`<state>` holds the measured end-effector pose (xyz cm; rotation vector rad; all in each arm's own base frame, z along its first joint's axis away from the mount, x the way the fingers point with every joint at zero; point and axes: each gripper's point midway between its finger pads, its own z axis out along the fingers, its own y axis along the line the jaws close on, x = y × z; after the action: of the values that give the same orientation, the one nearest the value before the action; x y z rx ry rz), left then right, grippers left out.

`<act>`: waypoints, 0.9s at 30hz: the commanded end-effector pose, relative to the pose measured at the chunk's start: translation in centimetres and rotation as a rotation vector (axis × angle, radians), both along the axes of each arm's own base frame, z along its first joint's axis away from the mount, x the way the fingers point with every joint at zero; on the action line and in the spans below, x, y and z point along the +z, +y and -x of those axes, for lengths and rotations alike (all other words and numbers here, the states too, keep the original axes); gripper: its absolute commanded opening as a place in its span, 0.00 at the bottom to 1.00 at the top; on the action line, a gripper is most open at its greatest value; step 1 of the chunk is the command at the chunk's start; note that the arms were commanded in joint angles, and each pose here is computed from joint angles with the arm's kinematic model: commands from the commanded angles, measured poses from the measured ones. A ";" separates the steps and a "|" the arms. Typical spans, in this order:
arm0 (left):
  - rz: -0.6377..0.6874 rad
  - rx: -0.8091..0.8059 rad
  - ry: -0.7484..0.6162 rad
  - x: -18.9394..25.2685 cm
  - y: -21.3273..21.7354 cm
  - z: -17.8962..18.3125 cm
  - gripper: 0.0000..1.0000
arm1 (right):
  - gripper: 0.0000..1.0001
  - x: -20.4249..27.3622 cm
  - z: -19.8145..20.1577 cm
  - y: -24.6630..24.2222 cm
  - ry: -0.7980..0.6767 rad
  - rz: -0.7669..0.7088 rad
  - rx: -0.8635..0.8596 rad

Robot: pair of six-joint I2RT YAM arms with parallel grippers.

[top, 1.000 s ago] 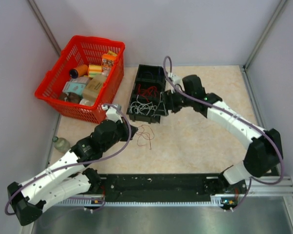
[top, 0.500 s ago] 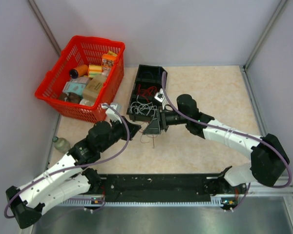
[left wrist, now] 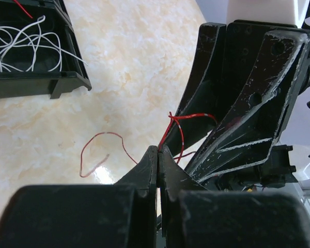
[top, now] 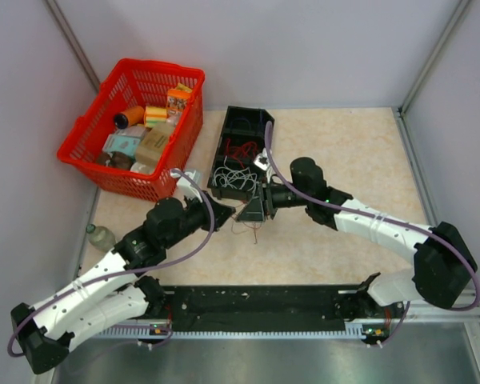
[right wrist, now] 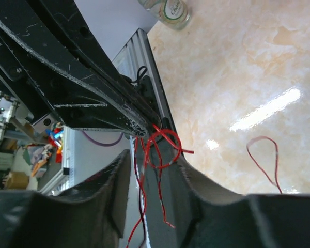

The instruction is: Untangle the cables

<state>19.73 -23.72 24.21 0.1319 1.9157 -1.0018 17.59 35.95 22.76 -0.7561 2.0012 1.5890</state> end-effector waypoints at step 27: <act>0.048 0.501 -0.252 5.9 12.3 -1.0 0.97 | 0.00 14.0 -19.3 0.3 -0.421 -0.040 -0.543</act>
<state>20.10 -13.19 31.99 -0.1990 1.5691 -0.7780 32.49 36.72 34.29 -0.4451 1.7446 1.1716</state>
